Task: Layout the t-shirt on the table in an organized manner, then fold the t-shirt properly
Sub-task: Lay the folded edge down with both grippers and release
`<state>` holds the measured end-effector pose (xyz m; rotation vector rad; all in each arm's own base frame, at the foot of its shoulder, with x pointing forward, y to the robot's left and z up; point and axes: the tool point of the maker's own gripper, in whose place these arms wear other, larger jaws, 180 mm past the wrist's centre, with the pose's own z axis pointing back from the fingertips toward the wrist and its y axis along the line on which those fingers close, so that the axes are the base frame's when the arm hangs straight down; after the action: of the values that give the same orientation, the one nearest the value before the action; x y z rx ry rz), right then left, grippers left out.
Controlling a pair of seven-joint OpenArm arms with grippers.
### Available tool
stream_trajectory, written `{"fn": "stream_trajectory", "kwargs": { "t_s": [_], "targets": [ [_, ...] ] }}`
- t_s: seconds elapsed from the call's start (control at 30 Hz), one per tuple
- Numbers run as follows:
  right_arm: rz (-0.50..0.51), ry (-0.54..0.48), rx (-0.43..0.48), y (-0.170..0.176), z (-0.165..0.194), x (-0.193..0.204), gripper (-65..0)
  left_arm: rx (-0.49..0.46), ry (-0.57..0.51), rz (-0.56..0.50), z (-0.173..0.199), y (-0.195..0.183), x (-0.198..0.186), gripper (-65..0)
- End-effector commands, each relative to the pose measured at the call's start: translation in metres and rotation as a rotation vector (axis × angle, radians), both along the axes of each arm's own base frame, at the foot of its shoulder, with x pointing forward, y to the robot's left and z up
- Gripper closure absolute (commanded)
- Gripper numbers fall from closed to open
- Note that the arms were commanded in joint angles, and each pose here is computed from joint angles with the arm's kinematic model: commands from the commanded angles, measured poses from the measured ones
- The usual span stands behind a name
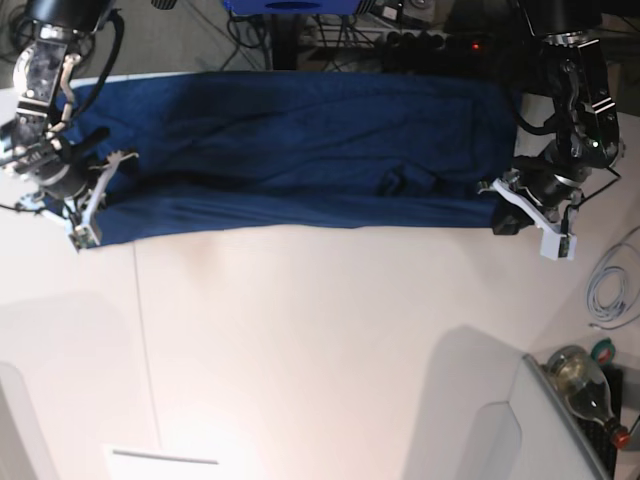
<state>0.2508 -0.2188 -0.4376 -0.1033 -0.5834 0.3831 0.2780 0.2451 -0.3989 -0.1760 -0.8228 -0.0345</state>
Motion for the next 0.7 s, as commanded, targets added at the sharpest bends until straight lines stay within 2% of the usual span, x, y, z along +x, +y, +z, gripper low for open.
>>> {"fn": "stream_trajectory", "kwargs": {
  "t_s": [0.0, 0.07, 0.27, 0.4, 0.67],
  "targets": [
    [0.001, -0.037, -0.018, -0.004, 0.014, 0.006, 0.0, 0.009, -0.051, -0.017, 0.015, 0.000, 0.006, 0.0],
    [0.004, -0.025, -0.040, -0.005, 0.018, -0.001, 0.0, 0.013, -0.048, -0.022, 0.015, -0.002, 0.001, 0.0],
    [0.000, 0.023, -0.011, 0.008, 0.005, -0.020, 0.0, -0.022, 0.009, -0.005, -0.006, -0.009, -0.015, 0.0],
    [-0.014, 0.030, 0.019, 0.019, 0.001, -0.024, 0.0, -0.031, 0.043, 0.006, -0.018, -0.008, -0.023, 0.0],
    [-0.018, 0.008, 0.012, 0.021, 0.010, -0.028, 0.0, -0.044, 0.099, 0.028, -0.036, -0.001, -0.033, 0.0]
  ]
}}
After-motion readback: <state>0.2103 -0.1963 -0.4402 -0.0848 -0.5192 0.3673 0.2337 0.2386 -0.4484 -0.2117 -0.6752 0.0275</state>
